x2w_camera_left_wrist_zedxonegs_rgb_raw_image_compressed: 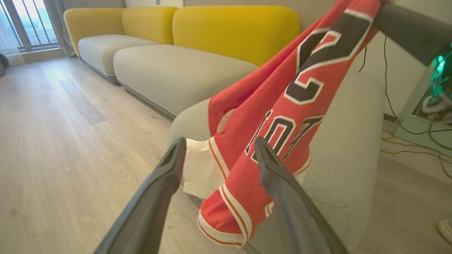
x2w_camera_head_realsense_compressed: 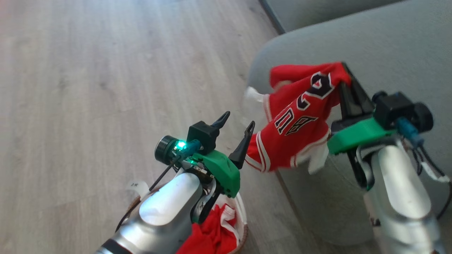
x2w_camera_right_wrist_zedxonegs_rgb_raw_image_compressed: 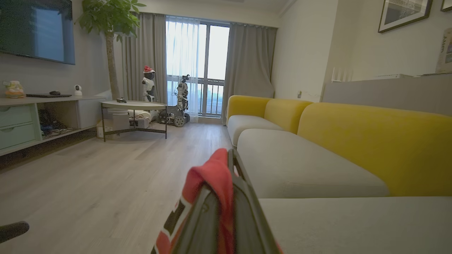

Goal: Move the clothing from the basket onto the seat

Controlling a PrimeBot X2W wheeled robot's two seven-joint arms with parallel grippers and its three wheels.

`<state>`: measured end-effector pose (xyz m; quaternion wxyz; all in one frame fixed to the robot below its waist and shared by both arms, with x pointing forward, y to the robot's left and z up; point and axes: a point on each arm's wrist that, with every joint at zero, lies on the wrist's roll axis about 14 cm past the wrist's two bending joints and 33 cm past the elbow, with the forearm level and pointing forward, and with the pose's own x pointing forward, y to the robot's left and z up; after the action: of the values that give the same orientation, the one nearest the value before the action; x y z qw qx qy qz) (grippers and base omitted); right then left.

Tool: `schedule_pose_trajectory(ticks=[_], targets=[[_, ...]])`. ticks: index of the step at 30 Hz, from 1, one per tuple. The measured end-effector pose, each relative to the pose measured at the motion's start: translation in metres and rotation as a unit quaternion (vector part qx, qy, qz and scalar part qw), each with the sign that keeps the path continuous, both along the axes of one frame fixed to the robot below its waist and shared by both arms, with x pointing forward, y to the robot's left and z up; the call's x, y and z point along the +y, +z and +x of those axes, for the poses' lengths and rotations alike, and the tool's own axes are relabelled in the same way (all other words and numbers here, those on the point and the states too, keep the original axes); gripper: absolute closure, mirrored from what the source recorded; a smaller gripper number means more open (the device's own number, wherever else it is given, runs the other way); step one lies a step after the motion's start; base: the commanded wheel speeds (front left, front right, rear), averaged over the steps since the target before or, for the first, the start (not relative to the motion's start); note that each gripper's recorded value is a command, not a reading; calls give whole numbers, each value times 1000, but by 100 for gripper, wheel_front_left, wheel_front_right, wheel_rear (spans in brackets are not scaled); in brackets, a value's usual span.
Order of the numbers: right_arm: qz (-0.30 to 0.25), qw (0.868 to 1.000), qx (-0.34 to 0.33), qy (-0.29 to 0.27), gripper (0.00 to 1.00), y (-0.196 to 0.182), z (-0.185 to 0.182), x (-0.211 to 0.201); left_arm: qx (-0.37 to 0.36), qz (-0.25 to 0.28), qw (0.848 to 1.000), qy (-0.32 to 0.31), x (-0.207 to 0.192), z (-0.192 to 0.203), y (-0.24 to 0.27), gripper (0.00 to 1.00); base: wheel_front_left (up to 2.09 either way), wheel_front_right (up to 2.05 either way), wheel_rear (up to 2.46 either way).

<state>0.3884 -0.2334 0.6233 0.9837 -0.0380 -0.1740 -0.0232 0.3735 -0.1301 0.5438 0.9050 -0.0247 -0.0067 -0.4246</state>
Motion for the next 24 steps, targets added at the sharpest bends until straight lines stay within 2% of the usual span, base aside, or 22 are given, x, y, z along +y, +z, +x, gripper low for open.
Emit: schedule_pose_trajectory(ticks=[7, 16, 24], targets=[[-13, 999, -22, -32, 100, 20, -5, -24, 15, 6, 999, -43, -21, -8, -13, 0, 0, 0, 0], [-22, 998, -5, -60, 100, 11, -13, -45, 32, 23, 996, -77, -38, -10, -34, 0, 0, 0, 0], [-33, 998, -9, -50, 100, 30, 15, -48, 42, 31, 996, -79, -36, -7, -48, 0, 0, 0, 0]])
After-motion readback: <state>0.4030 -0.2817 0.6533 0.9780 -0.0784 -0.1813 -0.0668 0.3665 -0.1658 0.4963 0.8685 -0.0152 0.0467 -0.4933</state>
